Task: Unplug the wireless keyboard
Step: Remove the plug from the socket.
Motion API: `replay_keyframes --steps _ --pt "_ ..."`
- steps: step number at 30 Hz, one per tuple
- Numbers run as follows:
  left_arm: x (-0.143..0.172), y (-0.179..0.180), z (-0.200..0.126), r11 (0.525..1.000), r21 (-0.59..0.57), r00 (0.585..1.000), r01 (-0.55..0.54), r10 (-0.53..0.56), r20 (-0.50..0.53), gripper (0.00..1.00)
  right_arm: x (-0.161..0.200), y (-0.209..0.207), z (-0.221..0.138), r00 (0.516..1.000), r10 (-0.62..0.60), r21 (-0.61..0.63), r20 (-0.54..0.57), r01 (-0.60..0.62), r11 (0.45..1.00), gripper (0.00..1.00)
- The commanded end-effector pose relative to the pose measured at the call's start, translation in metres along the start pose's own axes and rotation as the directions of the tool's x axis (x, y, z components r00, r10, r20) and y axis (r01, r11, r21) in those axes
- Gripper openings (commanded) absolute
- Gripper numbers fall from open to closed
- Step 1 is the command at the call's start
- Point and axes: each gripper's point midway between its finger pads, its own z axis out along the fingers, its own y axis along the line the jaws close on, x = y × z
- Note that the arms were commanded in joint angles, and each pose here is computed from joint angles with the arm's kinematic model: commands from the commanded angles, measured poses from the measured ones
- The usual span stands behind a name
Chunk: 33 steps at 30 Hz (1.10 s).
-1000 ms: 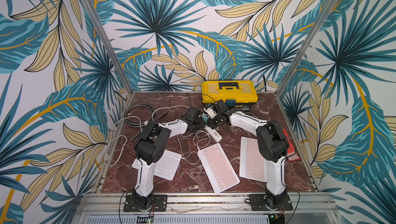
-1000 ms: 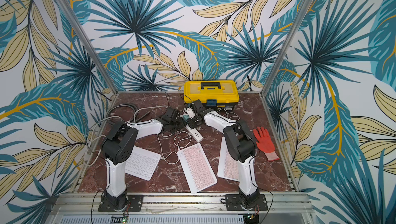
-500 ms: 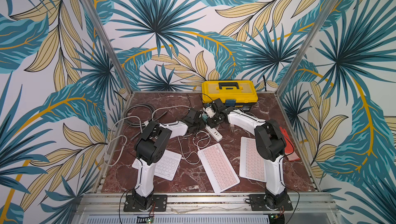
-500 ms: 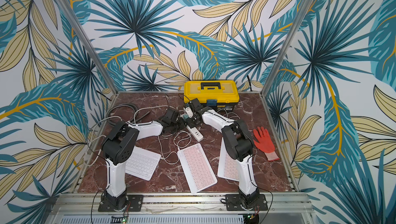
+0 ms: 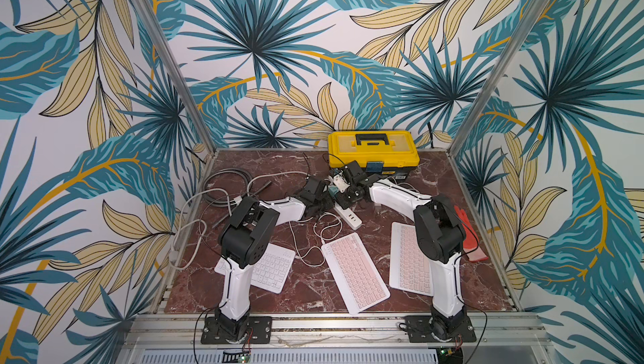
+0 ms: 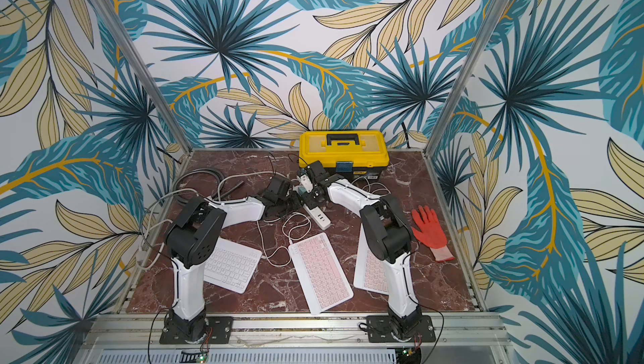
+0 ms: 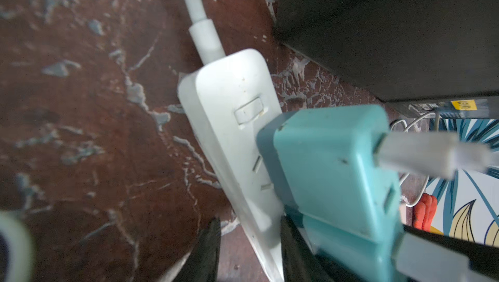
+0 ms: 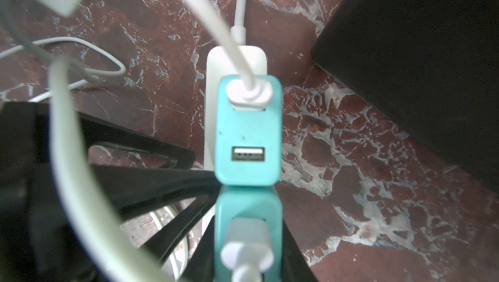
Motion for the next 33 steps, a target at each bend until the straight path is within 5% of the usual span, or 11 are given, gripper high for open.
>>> replay_keyframes --steps 1,7,16,22,28,33 --pt "0.082 0.079 0.018 0.975 -0.219 0.970 -0.034 -0.021 -0.243 0.38 -0.037 0.027 -0.023 0.993 0.062 -0.209 0.104 -0.039 0.977 0.15" --pt "0.087 0.082 0.021 0.975 -0.220 0.965 -0.037 -0.022 -0.260 0.38 -0.037 0.031 -0.027 0.990 0.093 -0.257 0.110 -0.062 0.964 0.16" --pt "0.089 0.084 0.025 0.977 -0.214 0.958 -0.022 -0.040 -0.283 0.38 -0.042 0.044 -0.035 0.952 -0.156 -0.007 0.262 0.164 0.986 0.14" --pt "0.088 0.085 0.025 0.974 -0.223 0.957 -0.027 -0.039 -0.287 0.38 -0.037 0.049 -0.030 0.944 -0.223 0.038 0.244 0.220 0.975 0.14" --pt "0.091 0.087 0.025 0.973 -0.230 0.956 -0.027 -0.042 -0.291 0.38 -0.034 0.047 -0.036 0.982 -0.040 -0.172 0.185 0.072 0.982 0.14" --pt "0.091 0.086 0.026 0.974 -0.224 0.954 -0.024 -0.045 -0.297 0.38 -0.029 0.049 -0.036 0.993 0.068 -0.361 0.098 -0.029 0.932 0.14"
